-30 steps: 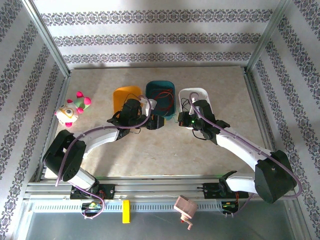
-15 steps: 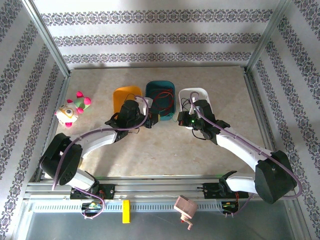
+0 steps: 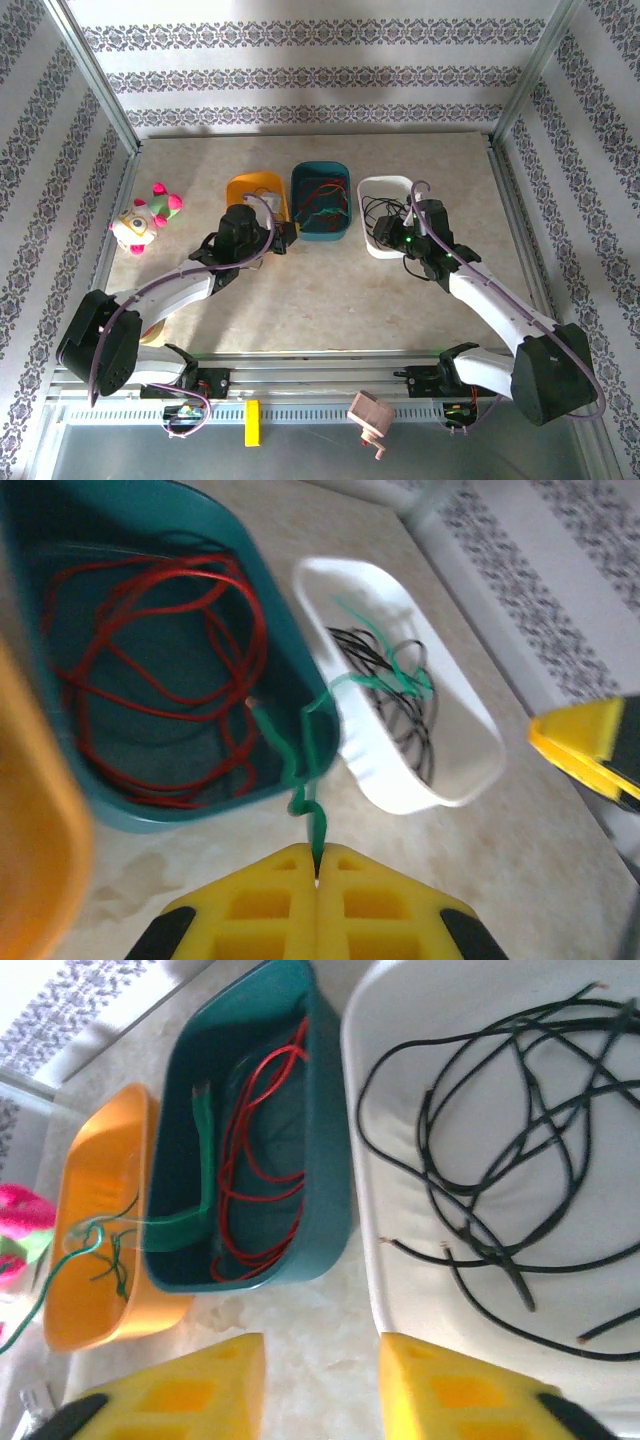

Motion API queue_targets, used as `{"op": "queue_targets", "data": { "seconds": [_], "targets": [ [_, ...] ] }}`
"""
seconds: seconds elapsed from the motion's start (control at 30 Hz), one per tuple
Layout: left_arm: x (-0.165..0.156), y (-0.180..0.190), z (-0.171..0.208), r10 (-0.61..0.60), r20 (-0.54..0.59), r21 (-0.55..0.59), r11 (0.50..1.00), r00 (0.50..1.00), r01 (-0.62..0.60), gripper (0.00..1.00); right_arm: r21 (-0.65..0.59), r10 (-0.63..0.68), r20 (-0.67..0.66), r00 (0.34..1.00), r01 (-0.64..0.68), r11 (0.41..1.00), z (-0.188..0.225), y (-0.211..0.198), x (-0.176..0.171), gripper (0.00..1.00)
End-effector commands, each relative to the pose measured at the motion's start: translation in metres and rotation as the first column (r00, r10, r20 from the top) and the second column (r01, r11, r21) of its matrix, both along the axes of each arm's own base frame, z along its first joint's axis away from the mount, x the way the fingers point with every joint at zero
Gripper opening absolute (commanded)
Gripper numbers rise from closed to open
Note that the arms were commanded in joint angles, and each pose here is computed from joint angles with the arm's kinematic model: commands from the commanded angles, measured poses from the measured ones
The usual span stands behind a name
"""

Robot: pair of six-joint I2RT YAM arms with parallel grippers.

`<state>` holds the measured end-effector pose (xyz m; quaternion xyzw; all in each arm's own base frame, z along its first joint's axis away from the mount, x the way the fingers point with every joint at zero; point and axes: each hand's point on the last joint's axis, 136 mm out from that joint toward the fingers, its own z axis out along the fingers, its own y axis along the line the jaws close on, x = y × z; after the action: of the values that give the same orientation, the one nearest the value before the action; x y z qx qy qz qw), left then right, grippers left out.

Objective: Untangle the cables

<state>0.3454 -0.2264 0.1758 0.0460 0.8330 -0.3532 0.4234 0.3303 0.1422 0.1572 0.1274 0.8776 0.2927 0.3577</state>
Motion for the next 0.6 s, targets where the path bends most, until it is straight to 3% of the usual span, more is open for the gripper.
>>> {"op": "queue_targets", "data": {
  "seconds": [0.0, 0.2, 0.37, 0.57],
  "targets": [
    [0.016, 0.026, 0.015, 0.151, 0.03, -0.052, 0.987, 0.988, -0.149, 0.0, -0.018, -0.027, -0.006, 1.0, 0.027, 0.999, -0.004, -0.006, -0.002, 0.47],
    [0.025, 0.078, 0.024, 0.387, 0.01, -0.12, 0.916, 0.922, -0.383, 0.0, -0.024, -0.024, 0.002, 1.0, 0.024, 0.999, -0.003, -0.007, -0.003, 0.49],
    [0.02, 0.123, 0.017, 0.577, -0.042, -0.134, 0.806, 0.816, -0.577, 0.0, -0.028, 0.011, -0.011, 1.0, -0.012, 1.0, -0.008, 0.0, -0.007, 0.49],
    [0.03, 0.142, -0.005, 0.651, -0.139, -0.095, 0.741, 0.746, -0.664, 0.0, -0.031, 0.039, -0.016, 0.999, -0.04, 0.999, -0.008, 0.006, -0.007, 0.49]
  ]
}}
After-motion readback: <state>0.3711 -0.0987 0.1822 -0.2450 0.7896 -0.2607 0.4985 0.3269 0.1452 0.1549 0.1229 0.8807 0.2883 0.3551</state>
